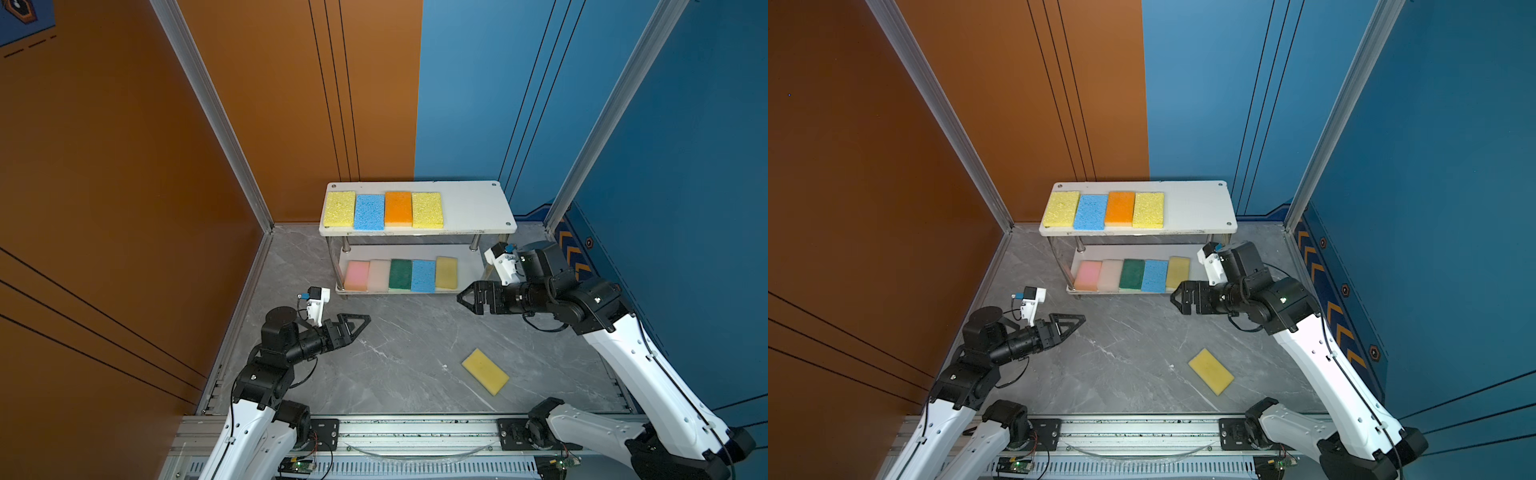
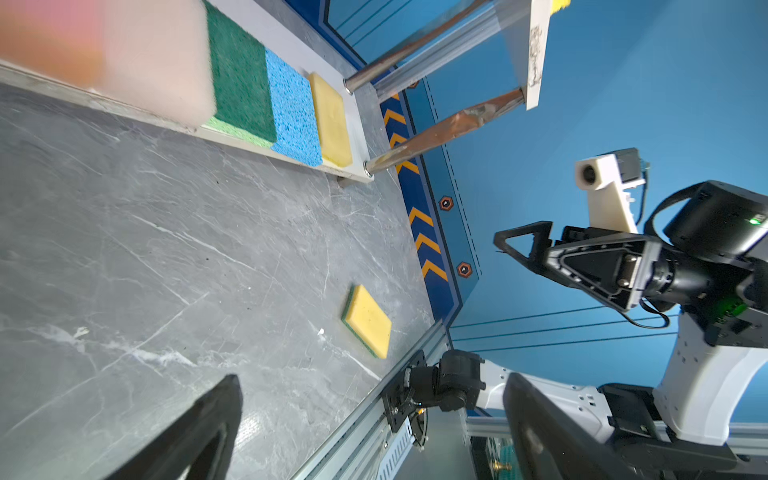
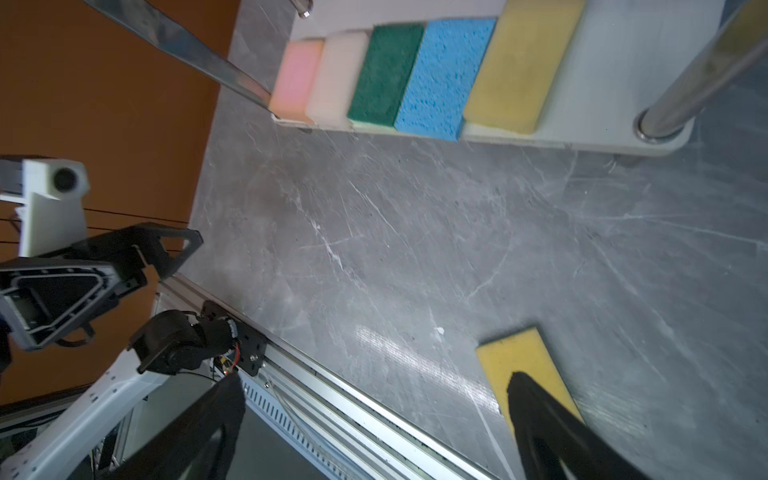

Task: Place and organize the cleaning sponges onto the shelf
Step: 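Move the right gripper down onto the green-backed yellow sponge on the floor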

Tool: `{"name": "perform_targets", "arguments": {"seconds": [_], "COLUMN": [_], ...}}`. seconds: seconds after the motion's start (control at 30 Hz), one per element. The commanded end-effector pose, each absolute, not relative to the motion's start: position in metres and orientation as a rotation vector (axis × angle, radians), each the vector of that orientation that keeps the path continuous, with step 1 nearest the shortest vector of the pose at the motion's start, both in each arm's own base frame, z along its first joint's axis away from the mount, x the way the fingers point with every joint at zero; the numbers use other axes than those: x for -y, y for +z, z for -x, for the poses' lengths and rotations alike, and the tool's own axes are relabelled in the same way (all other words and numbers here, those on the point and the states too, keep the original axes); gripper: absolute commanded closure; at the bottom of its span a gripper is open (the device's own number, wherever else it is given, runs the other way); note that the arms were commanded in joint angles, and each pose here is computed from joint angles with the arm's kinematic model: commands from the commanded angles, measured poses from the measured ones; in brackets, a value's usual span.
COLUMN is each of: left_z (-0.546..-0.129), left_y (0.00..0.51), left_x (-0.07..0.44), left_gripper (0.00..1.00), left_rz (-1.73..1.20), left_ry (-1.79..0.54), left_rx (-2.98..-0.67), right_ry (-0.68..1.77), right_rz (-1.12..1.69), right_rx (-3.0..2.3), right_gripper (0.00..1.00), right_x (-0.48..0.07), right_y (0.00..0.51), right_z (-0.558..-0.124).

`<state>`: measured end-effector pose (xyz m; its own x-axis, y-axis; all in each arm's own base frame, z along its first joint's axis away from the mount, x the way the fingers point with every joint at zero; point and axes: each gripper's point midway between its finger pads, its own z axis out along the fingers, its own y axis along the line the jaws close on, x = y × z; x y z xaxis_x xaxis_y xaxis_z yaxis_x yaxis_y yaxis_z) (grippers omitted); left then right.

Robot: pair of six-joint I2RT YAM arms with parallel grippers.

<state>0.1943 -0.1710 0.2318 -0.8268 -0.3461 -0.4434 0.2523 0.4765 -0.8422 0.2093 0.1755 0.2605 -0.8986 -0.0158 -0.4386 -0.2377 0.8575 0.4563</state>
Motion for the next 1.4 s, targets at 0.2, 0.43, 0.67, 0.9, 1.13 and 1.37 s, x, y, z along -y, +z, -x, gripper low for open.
{"name": "perform_targets", "arguments": {"seconds": [0.2, 0.43, 0.67, 0.9, 1.13, 1.37], "left_z": [-0.198, -0.197, -0.197, -0.201, -0.201, -0.201], "left_y": [0.216, 0.213, 0.211, 0.214, 0.215, 0.214], "left_x": [0.194, 0.193, 0.192, 0.193, 0.193, 0.193], "left_gripper": [0.02, 0.02, 0.02, 0.02, 0.02, 0.02], "left_rz": [0.045, 0.062, 0.07, 0.062, 0.063, 0.061], "left_ry": [-1.339, -1.34, -1.337, -1.346, -1.345, -1.346], "left_rx": [-2.185, -2.189, -2.19, -2.164, -2.161, -2.163], "right_ry": [0.338, 0.215, 0.229, 0.279, 0.283, 0.284], "right_rz": [0.036, 0.032, 0.01, -0.012, -0.038, -0.051], "right_rx": [-2.887, -2.996, -3.049, -3.063, -3.079, -3.092], "right_gripper": [0.06, 0.11, 0.22, 0.34, 0.39, 0.4], "right_x": [-0.137, -0.13, -0.125, -0.121, -0.118, -0.117], "right_y": [0.139, 0.091, 0.063, 0.049, 0.04, 0.036], "right_z": [-0.189, -0.19, -0.196, -0.202, -0.203, -0.204]}}
